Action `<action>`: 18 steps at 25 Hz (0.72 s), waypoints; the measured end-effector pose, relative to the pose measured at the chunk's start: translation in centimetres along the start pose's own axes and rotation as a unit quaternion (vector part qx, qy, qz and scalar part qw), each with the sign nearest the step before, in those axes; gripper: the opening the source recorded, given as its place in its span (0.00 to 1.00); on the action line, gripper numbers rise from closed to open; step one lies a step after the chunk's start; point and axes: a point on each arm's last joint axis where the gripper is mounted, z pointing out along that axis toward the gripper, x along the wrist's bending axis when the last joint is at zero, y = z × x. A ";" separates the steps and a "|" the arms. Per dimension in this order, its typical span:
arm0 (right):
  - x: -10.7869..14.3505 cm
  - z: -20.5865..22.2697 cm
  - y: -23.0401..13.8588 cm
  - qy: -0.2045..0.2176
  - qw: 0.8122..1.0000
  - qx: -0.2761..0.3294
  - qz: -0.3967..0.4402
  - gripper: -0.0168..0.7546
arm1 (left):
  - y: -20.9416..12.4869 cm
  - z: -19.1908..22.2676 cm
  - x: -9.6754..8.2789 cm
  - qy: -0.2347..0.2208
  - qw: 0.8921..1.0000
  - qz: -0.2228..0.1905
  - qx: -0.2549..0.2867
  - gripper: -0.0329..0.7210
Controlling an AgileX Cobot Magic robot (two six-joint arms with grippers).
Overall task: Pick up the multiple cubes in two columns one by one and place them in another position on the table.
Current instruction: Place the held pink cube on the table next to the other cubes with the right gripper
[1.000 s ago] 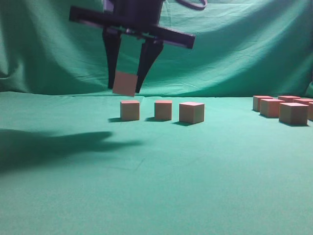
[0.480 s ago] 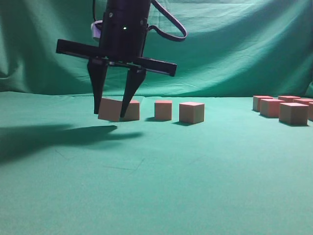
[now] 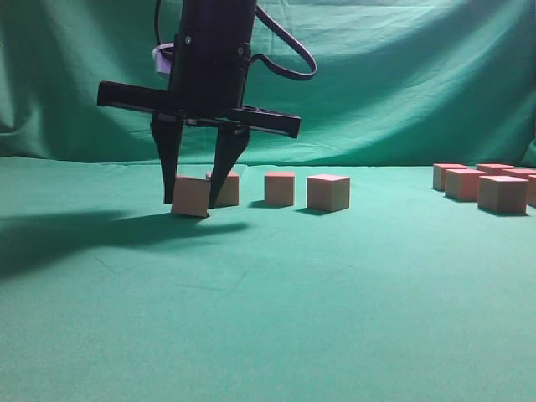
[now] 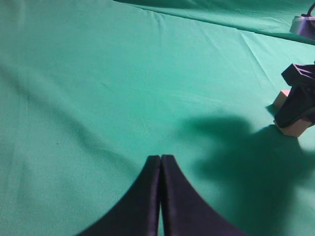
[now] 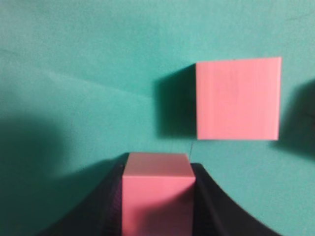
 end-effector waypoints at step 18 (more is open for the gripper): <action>0.2 0.0 0.2 0.004 1.000 -0.004 -0.010 0.78 | 0.0 0.0 0.0 0.000 1.000 0.000 0.000 0.04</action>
